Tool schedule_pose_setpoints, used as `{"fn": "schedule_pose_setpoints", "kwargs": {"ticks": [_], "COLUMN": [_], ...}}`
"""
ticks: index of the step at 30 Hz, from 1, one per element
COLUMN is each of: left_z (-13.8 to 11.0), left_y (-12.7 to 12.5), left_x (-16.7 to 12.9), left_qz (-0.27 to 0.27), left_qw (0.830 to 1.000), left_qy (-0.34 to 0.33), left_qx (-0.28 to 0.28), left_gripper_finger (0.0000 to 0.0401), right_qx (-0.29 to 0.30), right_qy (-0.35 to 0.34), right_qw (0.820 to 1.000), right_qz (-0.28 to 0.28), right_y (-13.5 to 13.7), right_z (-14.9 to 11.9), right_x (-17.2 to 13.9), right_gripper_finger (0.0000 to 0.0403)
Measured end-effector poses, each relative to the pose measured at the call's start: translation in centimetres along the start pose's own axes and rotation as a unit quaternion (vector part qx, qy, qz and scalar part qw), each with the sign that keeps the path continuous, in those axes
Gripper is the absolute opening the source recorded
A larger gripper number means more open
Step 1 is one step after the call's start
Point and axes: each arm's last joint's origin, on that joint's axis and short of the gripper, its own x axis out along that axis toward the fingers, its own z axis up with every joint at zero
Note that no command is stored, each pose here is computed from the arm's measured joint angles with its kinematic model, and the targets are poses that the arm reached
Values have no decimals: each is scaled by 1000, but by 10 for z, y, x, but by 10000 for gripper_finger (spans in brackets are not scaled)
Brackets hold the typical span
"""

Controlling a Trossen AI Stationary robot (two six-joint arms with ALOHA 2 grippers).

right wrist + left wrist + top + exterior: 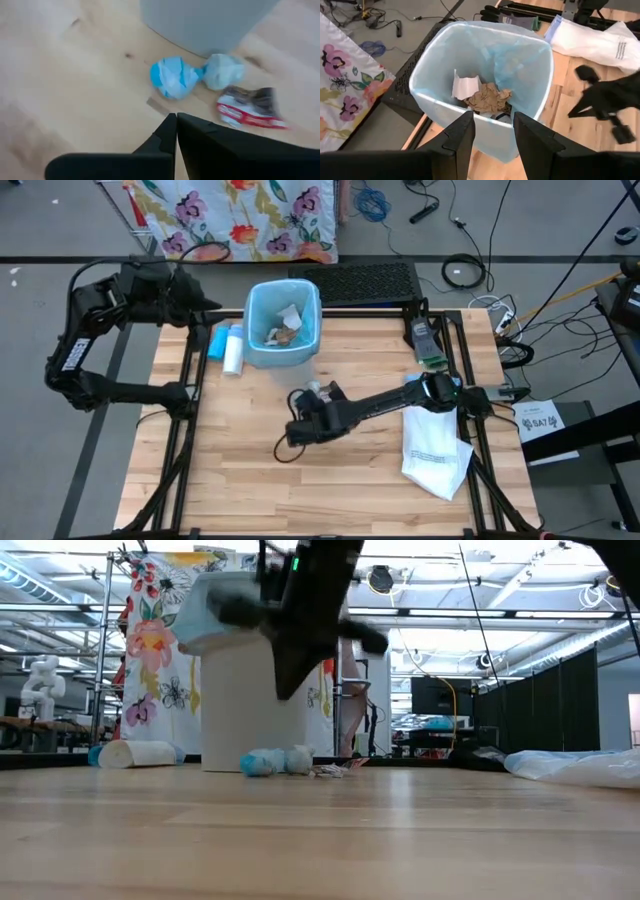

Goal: Place trash/remove bag and relplace
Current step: Put the blue trash bag into the white trash bin

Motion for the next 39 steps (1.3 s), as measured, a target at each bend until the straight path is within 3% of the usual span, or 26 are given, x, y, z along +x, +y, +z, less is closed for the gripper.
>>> {"fn": "schedule_pose_setpoints", "kwargs": {"ticks": [7, 13, 24, 32, 36, 39], "left_z": [0, -2, -4, -4, -4, -3], "left_y": [0, 0, -1, -1, 0, 0], "left_x": [0, 0, 1, 2, 3, 4], "left_qz": [0, -1, -5, -5, -5, -5], "left_qw": [1000, 1000, 1000, 1000, 1000, 1000], "left_qy": [0, 9, 28, 28, 30, 31], "left_qx": [5, 2, -2, -2, -3, -3], "left_gripper_finger": [142, 142, 142, 142, 142, 142], "right_qx": [52, 45, 51, 80, 79, 69], "right_qy": [22, -7, -40, 0, 24, 47], "right_qw": [994, 994, 995, 995, 994, 994], "right_qz": [90, 96, 71, 61, 69, 67], "right_y": [1, -5, -10, -11, -8, -11], "right_z": [-1, 18, 29, 5, -3, -4], "right_x": [44, 53, 59, 95, 105, 106], "right_gripper_finger": [5, 37, 176, 249, 239, 158]}}
